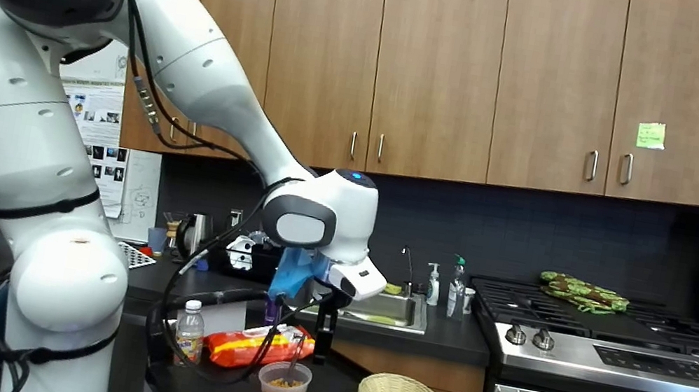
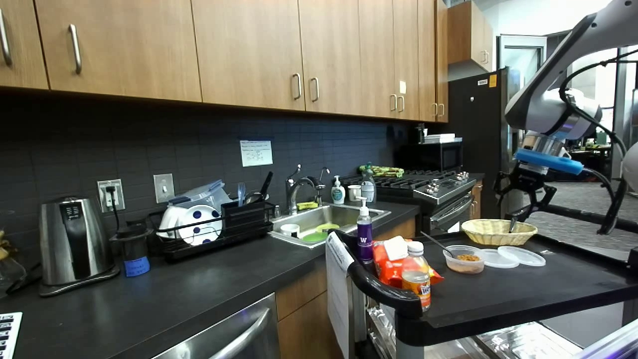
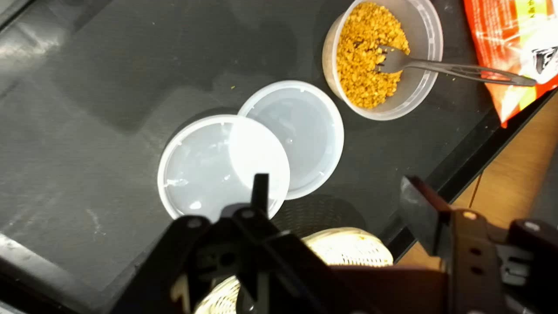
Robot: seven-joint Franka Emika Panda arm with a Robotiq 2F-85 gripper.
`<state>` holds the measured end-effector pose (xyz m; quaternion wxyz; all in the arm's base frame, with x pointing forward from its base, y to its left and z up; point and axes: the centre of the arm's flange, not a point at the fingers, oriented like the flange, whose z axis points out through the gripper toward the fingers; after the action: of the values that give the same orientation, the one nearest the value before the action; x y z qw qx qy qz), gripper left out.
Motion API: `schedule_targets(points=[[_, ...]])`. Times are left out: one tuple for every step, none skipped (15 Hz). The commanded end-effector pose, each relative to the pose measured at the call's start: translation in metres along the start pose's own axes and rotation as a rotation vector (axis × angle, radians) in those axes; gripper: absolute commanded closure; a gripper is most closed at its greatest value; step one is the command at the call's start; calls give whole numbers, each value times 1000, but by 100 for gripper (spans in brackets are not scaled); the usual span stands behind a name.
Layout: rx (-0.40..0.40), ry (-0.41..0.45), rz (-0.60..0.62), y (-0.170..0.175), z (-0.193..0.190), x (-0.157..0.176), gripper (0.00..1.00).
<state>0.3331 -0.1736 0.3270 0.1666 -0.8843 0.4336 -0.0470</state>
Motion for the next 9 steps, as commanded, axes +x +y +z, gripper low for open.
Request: schedule_targets(points=[[18,-36,-71,-20,3,-50,0],[16,-48,-100,-32,6,-55,0],[14,-58,-127,-42,7,-59,0],[6,-68,-155,-53,9,-64,0],[-4,-77,-187,-64,12,-70,0],[-17,-87,-222,-75,15,-75,0],[-28,-96,-253,-83,18,-80,0],[-39,-105,-283,-92,20,-85,0],[-60,-109,-313,-100,22,-89,0]])
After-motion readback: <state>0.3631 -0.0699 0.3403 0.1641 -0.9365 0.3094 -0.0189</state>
